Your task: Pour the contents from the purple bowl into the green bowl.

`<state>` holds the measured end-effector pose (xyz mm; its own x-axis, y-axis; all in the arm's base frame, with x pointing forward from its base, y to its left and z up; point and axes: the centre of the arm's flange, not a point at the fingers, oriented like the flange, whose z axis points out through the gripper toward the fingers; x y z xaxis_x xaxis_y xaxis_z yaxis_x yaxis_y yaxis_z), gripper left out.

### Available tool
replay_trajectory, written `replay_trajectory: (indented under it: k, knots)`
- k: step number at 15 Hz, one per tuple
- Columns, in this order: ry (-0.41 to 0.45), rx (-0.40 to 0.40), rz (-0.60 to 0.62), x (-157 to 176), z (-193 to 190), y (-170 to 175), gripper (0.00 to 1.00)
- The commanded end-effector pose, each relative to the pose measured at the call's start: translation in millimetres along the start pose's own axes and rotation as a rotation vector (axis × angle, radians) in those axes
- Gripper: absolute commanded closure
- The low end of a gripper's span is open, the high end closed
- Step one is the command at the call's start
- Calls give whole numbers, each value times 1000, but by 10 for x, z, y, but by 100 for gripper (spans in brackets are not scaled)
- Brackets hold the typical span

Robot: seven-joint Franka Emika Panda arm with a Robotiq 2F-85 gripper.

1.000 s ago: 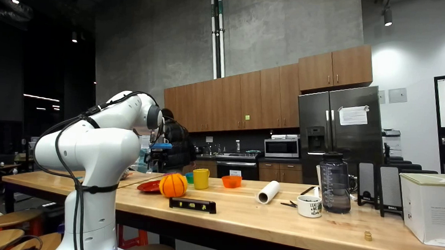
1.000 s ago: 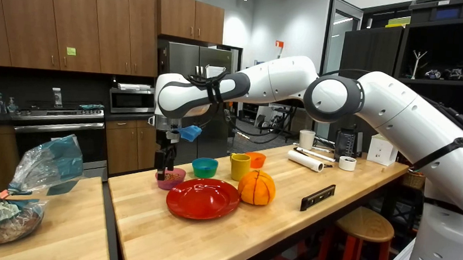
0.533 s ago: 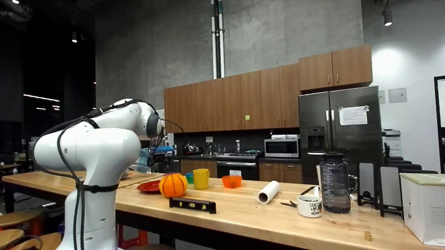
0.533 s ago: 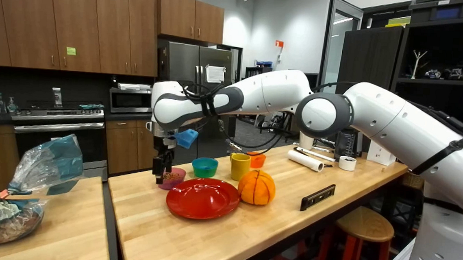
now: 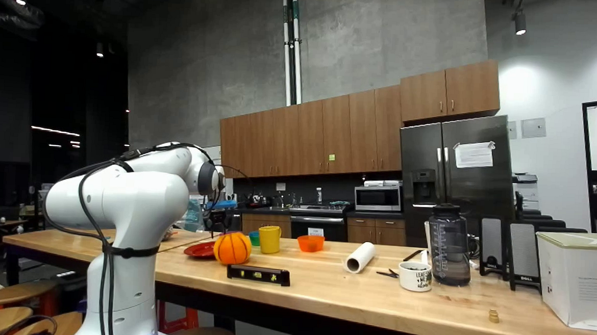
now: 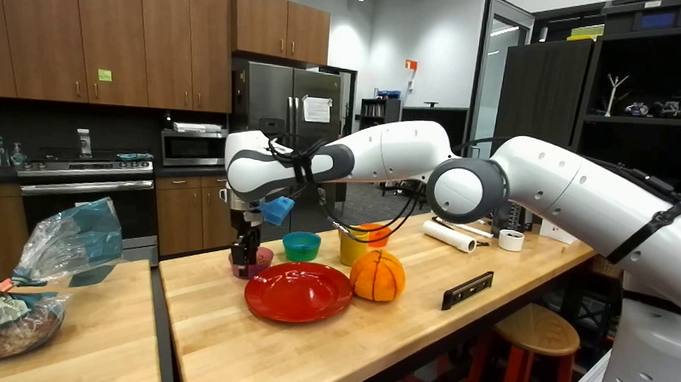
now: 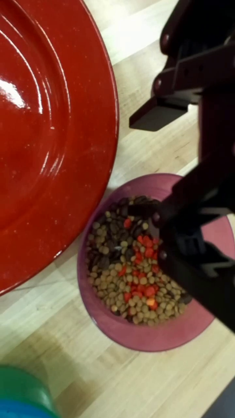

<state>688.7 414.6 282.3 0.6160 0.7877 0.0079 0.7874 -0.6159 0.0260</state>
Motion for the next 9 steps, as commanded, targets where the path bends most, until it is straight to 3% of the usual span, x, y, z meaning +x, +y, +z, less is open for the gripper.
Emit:
replay_trajectory:
  k: [1,5,9]
  knots:
    - [-17,-12,1,302,-17,139,71]
    - [-17,-3,9,273,-45,145,100]
    - [11,-11,27,187,-261,181,99]
